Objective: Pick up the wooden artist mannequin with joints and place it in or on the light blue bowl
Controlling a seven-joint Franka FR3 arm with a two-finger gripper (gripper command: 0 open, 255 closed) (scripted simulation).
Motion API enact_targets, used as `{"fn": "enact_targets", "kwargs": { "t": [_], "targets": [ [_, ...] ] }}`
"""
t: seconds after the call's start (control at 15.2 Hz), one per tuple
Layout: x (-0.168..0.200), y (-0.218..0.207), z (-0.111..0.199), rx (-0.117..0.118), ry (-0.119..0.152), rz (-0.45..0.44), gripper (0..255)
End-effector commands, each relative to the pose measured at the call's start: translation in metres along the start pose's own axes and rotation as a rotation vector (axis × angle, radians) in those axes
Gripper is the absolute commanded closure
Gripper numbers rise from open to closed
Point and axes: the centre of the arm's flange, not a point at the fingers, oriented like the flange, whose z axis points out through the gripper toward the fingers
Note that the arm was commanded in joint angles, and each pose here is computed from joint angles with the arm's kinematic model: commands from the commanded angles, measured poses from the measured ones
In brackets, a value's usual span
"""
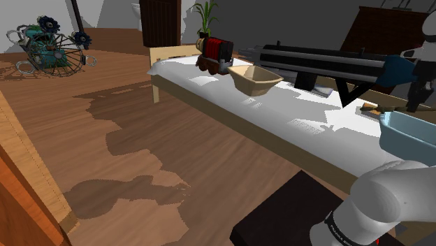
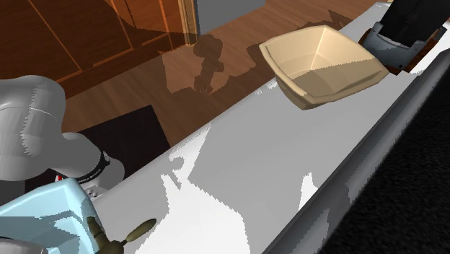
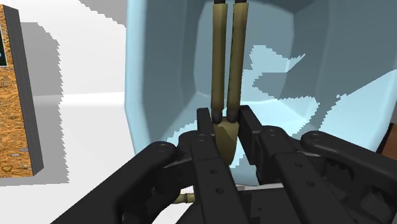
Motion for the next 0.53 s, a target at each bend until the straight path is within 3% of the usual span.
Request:
{"fn": "enact_targets", "kwargs": {
  "t": [0.0, 0.07, 0.2, 0.33, 0.46],
  "targets": [
    [-0.069, -0.058, 0.042, -0.024, 0.179, 0.062, 255],
    [-0.067, -0.054, 0.049, -0.023, 0.181, 0.061, 0],
    [-0.076, -0.067, 0.058, -0.033, 0.173, 0.061, 0],
    [-0.065, -0.048, 0.07, -0.023, 0.182, 0.058, 0],
    [-0.071, -0.058, 0.029, -0.024, 0.179, 0.062, 0]
  ]
}}
